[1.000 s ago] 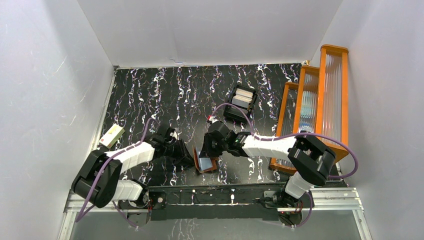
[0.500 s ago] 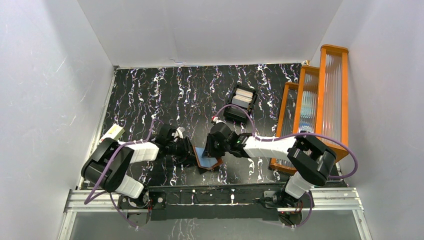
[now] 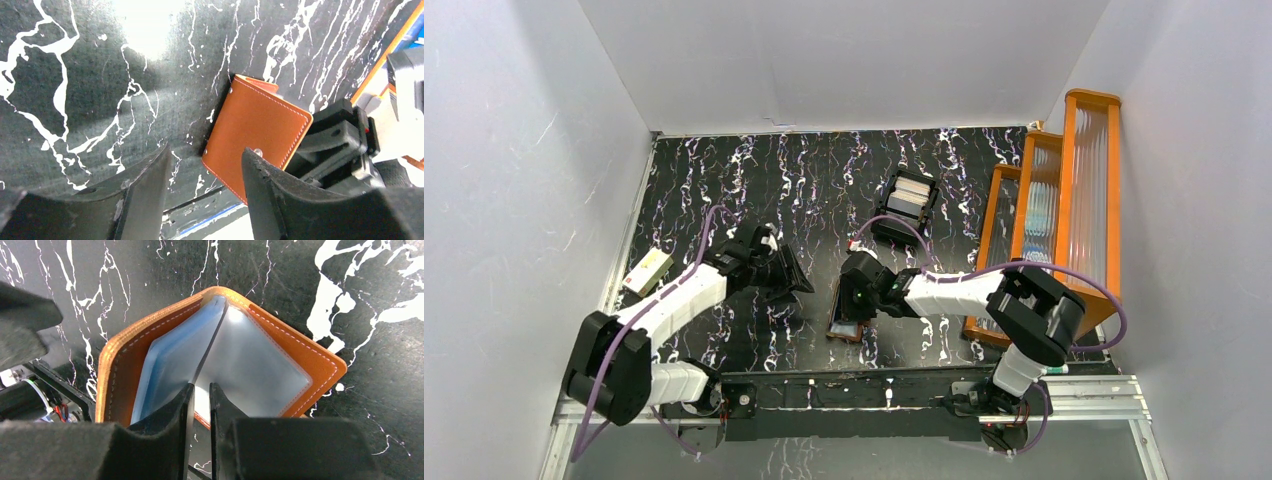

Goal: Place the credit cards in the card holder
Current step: Open the card holder at the center of the board.

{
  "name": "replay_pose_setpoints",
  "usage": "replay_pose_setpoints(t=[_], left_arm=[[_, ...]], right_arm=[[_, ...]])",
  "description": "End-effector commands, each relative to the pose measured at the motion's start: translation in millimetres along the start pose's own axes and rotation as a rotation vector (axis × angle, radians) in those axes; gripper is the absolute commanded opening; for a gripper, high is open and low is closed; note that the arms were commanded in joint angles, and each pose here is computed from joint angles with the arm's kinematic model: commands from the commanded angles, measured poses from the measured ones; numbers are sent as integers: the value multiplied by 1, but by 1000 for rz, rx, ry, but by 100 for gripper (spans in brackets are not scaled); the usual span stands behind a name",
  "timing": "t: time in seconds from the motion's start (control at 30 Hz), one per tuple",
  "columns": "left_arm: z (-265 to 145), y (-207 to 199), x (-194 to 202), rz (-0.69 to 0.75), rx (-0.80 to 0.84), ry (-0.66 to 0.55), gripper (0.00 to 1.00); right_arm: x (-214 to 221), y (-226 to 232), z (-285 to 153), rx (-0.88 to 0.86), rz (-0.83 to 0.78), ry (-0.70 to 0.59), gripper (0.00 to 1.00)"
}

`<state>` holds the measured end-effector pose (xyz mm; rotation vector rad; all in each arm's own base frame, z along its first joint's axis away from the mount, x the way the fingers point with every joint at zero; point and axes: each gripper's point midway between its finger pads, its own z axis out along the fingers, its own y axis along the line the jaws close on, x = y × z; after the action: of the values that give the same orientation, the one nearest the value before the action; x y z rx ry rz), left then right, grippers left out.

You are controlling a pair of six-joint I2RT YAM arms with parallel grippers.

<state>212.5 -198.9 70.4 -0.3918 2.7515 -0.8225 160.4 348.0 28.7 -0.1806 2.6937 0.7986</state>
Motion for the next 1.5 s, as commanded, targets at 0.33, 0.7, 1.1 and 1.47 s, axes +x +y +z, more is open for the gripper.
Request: replay_pose_setpoints(t=[0.33,0.7,1.1,1.47], left_arm=[[-23,-6,16,71,43,56,46],[-30,-28,19,81,192,71,57],[-23,-16,21,225,155,118,61],[4,23,24,172,-2,140,19]], right_arm=[[-21,34,-19,-105,1,-71,25],[-36,54,-16,-187,-4,-129,25],[-53,60,2,-146,-17,-160,26],[-35,32,9,-60,-28,-112,26]])
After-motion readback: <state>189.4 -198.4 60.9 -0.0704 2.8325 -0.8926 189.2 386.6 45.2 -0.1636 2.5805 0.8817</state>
